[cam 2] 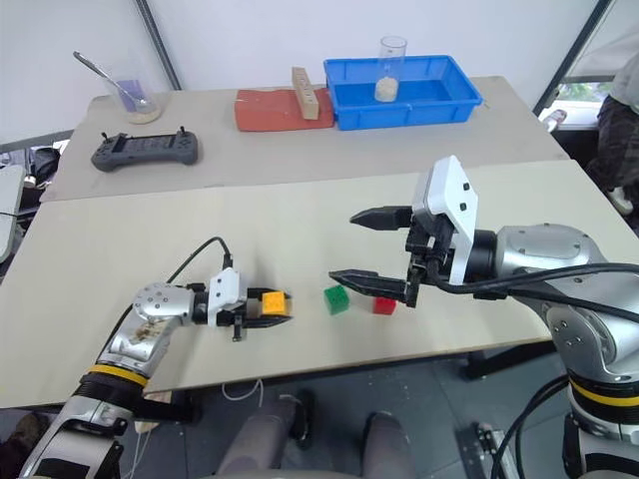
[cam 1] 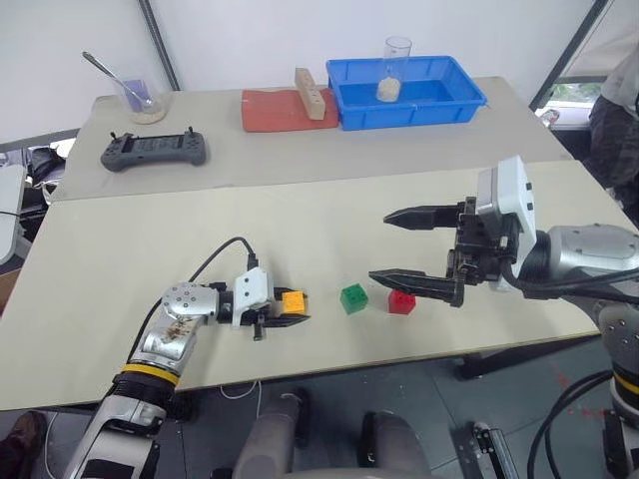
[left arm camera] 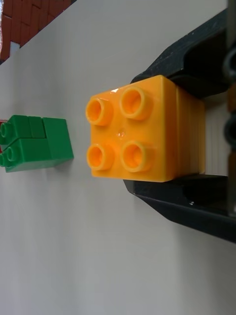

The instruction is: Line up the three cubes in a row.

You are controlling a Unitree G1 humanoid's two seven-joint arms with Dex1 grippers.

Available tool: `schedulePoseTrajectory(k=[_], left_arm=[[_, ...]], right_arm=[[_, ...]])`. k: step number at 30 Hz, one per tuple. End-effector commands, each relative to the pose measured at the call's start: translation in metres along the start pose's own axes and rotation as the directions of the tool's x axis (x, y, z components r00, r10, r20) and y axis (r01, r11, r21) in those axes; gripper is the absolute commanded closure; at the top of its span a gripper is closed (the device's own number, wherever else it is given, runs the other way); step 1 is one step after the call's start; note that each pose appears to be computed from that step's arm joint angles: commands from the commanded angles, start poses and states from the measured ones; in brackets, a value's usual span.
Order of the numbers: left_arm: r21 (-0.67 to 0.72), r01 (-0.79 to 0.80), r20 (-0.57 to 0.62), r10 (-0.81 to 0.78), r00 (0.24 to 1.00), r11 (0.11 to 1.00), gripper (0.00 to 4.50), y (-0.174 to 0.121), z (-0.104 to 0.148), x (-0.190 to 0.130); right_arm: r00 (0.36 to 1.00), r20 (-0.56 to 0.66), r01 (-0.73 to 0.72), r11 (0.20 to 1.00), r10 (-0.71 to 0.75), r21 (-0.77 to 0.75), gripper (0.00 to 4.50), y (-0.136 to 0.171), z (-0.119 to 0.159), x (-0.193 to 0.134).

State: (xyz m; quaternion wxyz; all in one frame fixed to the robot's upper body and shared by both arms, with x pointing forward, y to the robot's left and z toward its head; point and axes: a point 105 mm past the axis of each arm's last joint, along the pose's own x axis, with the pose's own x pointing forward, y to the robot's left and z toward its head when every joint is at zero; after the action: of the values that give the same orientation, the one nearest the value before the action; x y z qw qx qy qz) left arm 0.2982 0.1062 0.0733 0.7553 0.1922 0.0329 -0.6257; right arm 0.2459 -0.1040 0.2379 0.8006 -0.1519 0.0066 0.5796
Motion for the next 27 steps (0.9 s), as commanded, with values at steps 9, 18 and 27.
schedulePoseTrajectory(k=[9,18,27], left_arm=[[0.028,0.029,0.017,-0.029,0.999,0.999,3.08,0.006,0.005,0.026],[0.013,0.057,0.025,-0.057,0.998,0.998,0.85,0.006,0.006,0.026],[0.001,0.011,-0.008,-0.011,1.000,1.000,0.05,0.011,0.003,0.001]], right_arm=[[1.000,0.025,0.016,0.998,-0.015,-0.055,0.00,0.001,0.010,-0.005],[0.999,0.024,0.027,0.998,-0.026,-0.048,0.00,0.001,0.008,-0.006],[0.999,0.021,0.033,0.998,-0.032,-0.045,0.00,-0.001,0.004,-0.006]])
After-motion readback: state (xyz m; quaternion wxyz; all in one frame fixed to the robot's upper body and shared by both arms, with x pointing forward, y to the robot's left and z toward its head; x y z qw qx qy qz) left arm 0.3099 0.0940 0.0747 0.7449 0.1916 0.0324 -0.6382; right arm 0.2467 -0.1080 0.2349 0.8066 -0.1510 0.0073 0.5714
